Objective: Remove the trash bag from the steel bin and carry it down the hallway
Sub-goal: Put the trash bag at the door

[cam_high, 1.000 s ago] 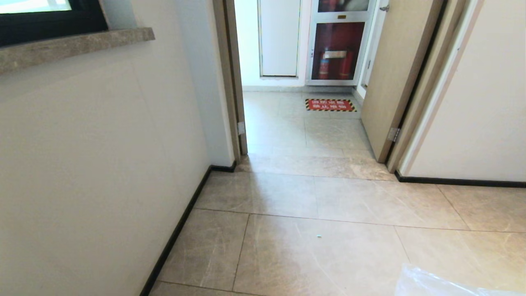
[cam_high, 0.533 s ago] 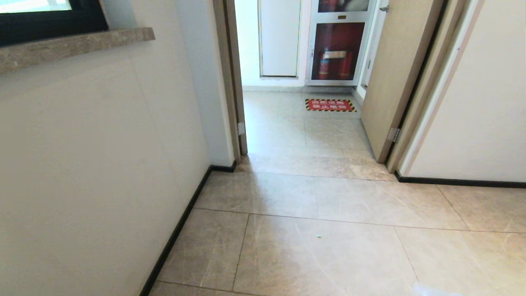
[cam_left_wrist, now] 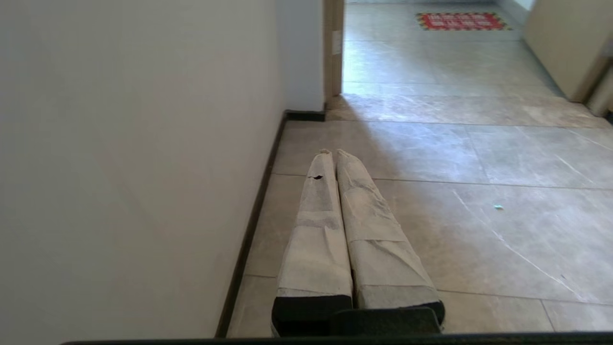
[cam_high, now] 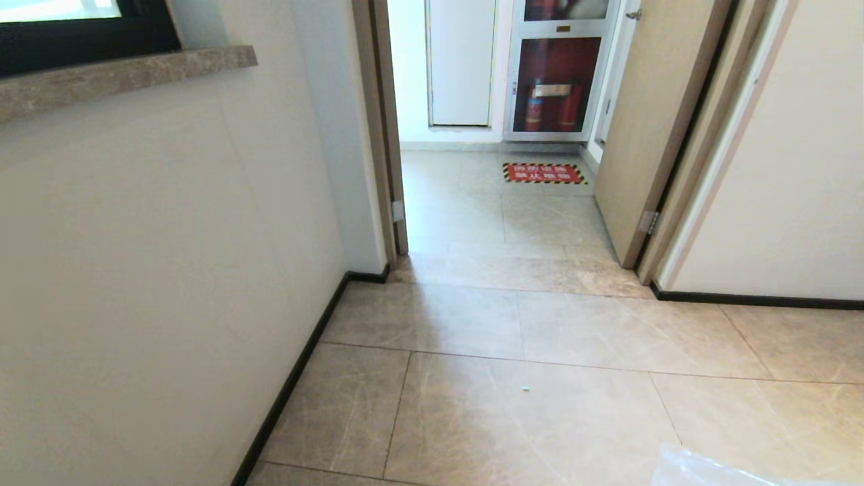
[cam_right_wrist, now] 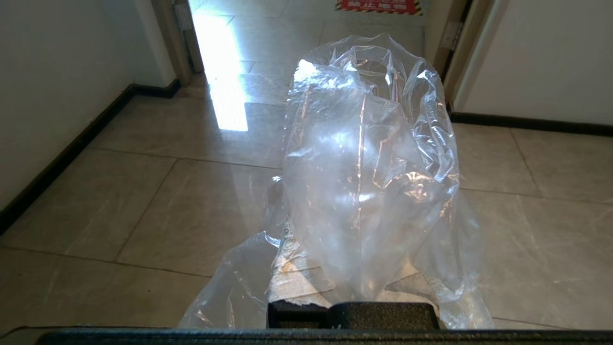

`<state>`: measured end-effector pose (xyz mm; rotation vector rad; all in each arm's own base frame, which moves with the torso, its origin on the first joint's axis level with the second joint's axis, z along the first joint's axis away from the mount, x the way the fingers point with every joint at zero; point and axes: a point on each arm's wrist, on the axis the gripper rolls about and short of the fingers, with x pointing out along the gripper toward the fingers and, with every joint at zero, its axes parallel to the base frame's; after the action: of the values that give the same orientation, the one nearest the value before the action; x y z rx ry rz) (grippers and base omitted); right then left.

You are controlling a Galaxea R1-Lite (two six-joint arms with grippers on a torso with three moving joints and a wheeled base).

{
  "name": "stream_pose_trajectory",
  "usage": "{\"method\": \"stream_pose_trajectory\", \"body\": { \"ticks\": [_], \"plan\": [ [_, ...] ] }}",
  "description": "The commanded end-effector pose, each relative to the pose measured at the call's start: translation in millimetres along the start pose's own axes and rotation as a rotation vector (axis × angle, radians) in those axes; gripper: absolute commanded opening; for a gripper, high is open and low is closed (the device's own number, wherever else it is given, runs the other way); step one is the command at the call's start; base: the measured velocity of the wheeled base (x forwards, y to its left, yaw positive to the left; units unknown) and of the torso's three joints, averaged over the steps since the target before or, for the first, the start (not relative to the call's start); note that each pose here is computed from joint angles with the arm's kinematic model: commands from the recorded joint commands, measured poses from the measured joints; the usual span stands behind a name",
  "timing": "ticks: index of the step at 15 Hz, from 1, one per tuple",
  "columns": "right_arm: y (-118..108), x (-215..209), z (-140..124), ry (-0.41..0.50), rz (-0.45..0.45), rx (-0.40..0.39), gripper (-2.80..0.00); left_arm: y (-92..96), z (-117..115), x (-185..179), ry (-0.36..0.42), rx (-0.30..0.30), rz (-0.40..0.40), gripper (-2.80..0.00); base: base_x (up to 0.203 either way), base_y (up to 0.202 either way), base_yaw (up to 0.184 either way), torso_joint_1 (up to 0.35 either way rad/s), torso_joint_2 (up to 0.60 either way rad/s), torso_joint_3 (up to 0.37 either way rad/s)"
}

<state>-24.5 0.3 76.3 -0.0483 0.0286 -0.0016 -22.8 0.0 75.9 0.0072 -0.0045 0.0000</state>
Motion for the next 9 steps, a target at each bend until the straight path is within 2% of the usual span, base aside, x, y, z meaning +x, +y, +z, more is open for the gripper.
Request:
{"method": "stream_pose_trajectory", "body": {
  "ticks": [1, 7, 9],
  "plan": [
    [0.0, 0.0, -0.1, 0.001, 0.001, -0.002, -2.80, 0.0, -0.2, 0.0, 0.002, -0.001, 0.000, -2.80, 0.004, 0.080, -0.018, 0.002, 0.01, 0.003],
    [0.0, 0.0, -0.1, 0.001, 0.001, -0.001, -2.80, -0.1, -0.2, 0.0, 0.003, 0.008, -0.003, -2.80, 0.000, 0.179, -0.001, 0.001, 0.00, 0.002],
    [0.0, 0.0, -0.1, 0.001, 0.001, -0.001, -2.80, 0.0, -0.3, 0.0, 0.004, -0.004, -0.002, -2.80, 0.000, 0.121, 0.003, 0.003, 0.00, 0.004]
  ]
}}
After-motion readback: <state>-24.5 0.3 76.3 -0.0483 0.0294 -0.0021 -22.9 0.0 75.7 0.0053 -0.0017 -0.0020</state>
